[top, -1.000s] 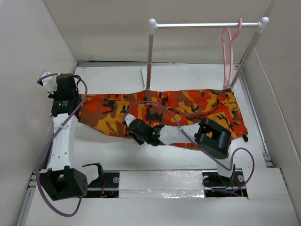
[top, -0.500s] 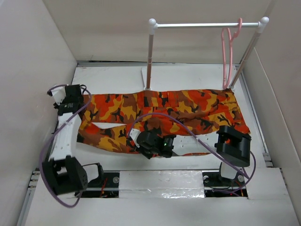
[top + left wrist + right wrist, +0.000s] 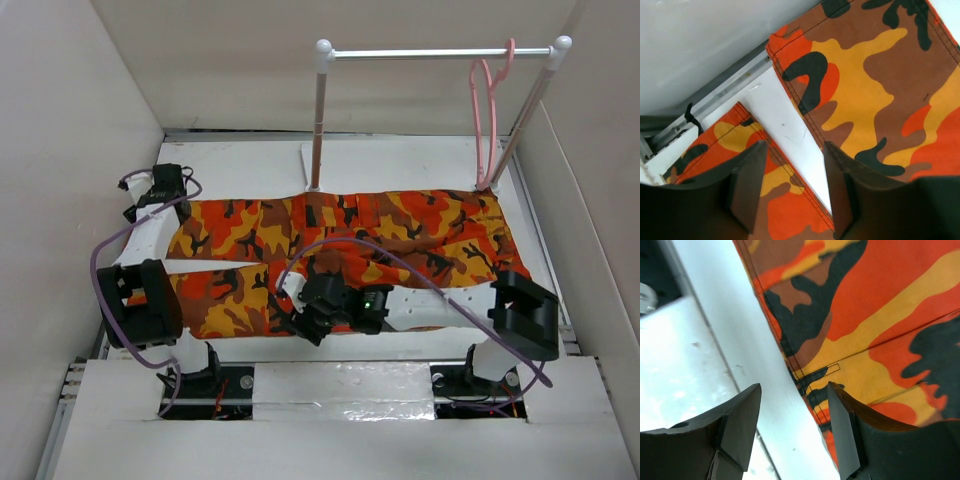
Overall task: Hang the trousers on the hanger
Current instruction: Flatten out the trousers at the center of the board.
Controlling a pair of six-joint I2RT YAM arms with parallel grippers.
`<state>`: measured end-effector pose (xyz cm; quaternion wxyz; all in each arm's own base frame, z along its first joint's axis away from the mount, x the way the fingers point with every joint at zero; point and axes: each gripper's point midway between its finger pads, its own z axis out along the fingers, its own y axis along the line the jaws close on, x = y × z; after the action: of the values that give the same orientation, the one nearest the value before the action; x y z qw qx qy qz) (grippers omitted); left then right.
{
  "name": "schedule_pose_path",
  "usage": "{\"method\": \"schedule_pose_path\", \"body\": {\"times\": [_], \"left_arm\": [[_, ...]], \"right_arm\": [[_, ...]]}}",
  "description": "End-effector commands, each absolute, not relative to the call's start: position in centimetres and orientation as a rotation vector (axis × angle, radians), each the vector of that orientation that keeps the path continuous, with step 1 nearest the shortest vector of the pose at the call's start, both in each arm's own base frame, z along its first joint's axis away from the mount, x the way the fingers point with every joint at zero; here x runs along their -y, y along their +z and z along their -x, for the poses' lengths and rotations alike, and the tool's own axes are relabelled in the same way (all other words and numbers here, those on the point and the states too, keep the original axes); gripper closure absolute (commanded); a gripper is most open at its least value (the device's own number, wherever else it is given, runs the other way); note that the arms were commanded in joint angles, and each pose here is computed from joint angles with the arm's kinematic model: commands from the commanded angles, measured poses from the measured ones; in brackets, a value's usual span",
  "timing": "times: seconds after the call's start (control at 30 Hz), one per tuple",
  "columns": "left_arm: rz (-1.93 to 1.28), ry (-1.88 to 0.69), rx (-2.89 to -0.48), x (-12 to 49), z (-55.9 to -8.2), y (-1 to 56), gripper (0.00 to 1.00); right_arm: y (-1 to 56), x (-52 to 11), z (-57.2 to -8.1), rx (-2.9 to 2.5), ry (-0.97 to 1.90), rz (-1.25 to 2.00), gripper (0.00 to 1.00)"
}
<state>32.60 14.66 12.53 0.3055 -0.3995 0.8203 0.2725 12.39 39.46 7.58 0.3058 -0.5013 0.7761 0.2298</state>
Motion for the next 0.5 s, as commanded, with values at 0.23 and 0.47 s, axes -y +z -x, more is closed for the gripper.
{"method": "schedule_pose_path", "body": {"times": [0.23,0.47], "left_arm": [[1.089,0.521,-2.276,-12.4,-28.8,8.8,0.57],[1.311,0.444,-2.341,-12.4,-26.7,5.2,0.62]], "right_arm": [[13.7,-37.7,-16.4,-1.933,0.675,1.146,0.76],[14.5,-33.7,-19.4,-1.939,0.709,0.966,0.7]]}}
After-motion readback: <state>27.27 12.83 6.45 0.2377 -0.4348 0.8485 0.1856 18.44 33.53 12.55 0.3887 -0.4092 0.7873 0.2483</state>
